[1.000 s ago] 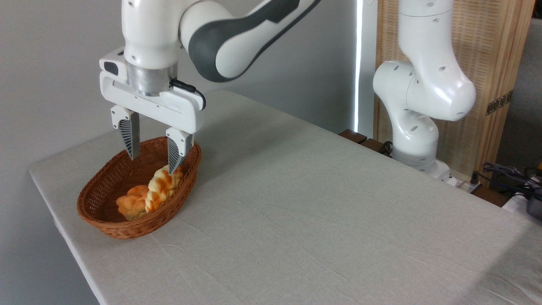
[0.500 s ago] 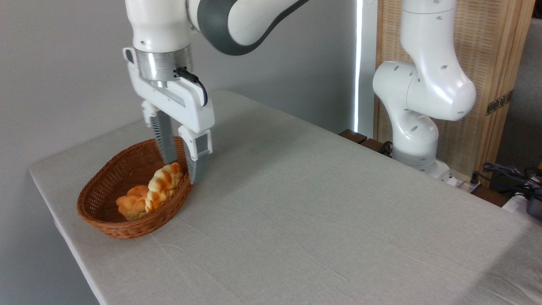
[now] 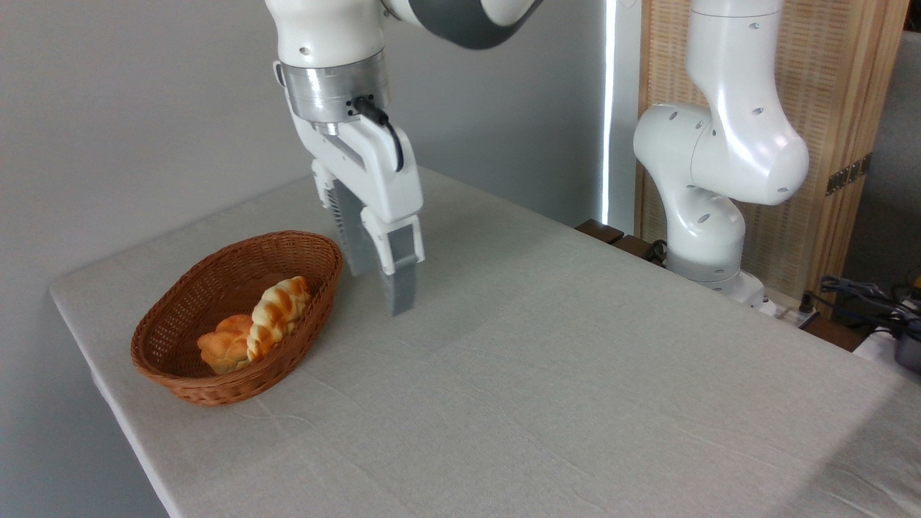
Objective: Put bread into the basket
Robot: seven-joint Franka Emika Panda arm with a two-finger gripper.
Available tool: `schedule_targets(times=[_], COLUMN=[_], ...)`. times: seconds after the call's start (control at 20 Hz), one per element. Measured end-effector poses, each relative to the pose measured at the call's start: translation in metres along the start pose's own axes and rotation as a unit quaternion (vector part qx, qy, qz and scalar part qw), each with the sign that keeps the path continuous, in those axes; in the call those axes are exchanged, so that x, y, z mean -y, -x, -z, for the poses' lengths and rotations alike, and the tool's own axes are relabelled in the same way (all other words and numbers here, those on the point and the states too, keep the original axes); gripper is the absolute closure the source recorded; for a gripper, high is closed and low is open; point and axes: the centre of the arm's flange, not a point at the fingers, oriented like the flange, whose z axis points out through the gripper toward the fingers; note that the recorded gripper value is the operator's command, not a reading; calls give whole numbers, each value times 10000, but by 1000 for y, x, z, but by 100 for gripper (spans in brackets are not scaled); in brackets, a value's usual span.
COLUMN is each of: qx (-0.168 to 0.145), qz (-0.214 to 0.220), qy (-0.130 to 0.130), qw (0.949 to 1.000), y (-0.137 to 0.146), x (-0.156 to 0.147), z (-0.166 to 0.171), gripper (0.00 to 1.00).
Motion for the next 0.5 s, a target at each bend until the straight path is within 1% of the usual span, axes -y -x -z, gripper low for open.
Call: schedule_targets(times=[0.05,0.1,0.2,0.3,0.4,0.5], qx=[141,212,257,253,217,72], qz=[-16,43,460,720,811,869], qy=[-60,-95,-138,-147,-143,-47], qw=[9999,9997,9985,9970,9964,9962], y=[3,5,8,11,13,12], x=[0,0,1,3,3,1], z=[1,2,3,3,6,9], gripper=[0,0,0,0,0,0])
